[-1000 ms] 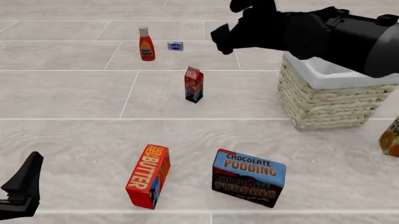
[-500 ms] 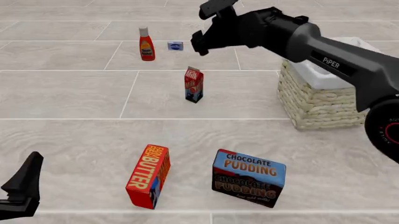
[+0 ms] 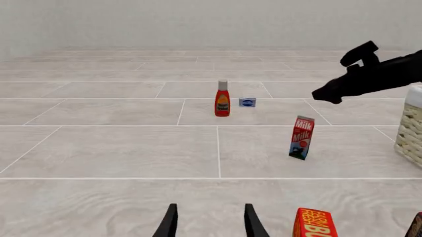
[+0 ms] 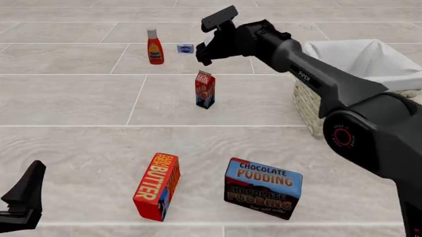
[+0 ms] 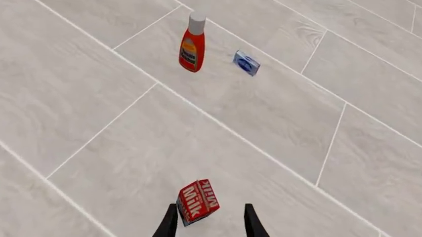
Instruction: Pick the milk and place it in the basket.
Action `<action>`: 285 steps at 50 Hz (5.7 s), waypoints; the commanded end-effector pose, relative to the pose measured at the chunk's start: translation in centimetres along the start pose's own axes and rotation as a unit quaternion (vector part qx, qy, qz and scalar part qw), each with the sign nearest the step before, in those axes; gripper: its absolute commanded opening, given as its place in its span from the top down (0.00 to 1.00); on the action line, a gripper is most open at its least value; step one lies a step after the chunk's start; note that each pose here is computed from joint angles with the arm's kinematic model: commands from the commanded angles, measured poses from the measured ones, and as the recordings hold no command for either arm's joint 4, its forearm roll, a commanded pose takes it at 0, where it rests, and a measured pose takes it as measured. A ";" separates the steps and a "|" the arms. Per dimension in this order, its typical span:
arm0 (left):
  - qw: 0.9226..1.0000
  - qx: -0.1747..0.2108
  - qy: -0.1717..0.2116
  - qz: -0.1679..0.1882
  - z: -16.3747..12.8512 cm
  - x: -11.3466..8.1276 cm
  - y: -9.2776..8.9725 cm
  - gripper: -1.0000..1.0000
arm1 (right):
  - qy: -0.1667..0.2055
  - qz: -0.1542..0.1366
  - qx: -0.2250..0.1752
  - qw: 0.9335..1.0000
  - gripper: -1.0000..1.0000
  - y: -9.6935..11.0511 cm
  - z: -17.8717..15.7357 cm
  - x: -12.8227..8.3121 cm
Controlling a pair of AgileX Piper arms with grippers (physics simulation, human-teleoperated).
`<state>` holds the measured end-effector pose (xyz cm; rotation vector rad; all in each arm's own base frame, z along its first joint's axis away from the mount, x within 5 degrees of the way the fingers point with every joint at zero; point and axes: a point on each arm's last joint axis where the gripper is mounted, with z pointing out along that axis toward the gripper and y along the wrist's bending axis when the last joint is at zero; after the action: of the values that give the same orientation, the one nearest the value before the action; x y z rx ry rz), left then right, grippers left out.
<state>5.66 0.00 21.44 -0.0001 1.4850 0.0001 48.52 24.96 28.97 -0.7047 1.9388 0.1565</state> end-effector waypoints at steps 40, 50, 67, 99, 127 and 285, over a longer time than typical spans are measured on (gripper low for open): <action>1.000 0.000 0.000 0.000 0.0 0.0 0.0 0.00 | 0.050 0.043 -0.009 0.998 0.00 1.2 8.3 5.2; 1.000 0.000 0.000 0.000 0.0 0.0 0.0 0.00 | 0.058 0.046 -0.009 0.997 0.00 1.1 9.2 6.1; 1.000 0.000 0.000 0.000 0.0 0.0 0.0 0.00 | 0.069 0.053 -0.013 0.996 0.00 1.8 10.2 7.4; 1.000 0.000 0.000 0.000 0.0 0.0 0.0 0.00 | 0.082 0.047 -0.016 0.995 1.00 2.2 10.8 8.4; 1.000 0.000 0.000 0.000 0.0 0.0 0.0 0.00 | 0.030 0.016 -0.020 0.999 1.00 2.8 5.6 4.3; 1.000 0.000 0.000 0.000 0.0 0.0 0.0 0.00 | 0.052 0.125 0.282 0.950 1.00 -25.9 -18.1 11.2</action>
<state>5.66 0.00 21.44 0.0000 1.4850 0.0000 44.02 -7.67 33.52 -0.1191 2.0340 -0.2900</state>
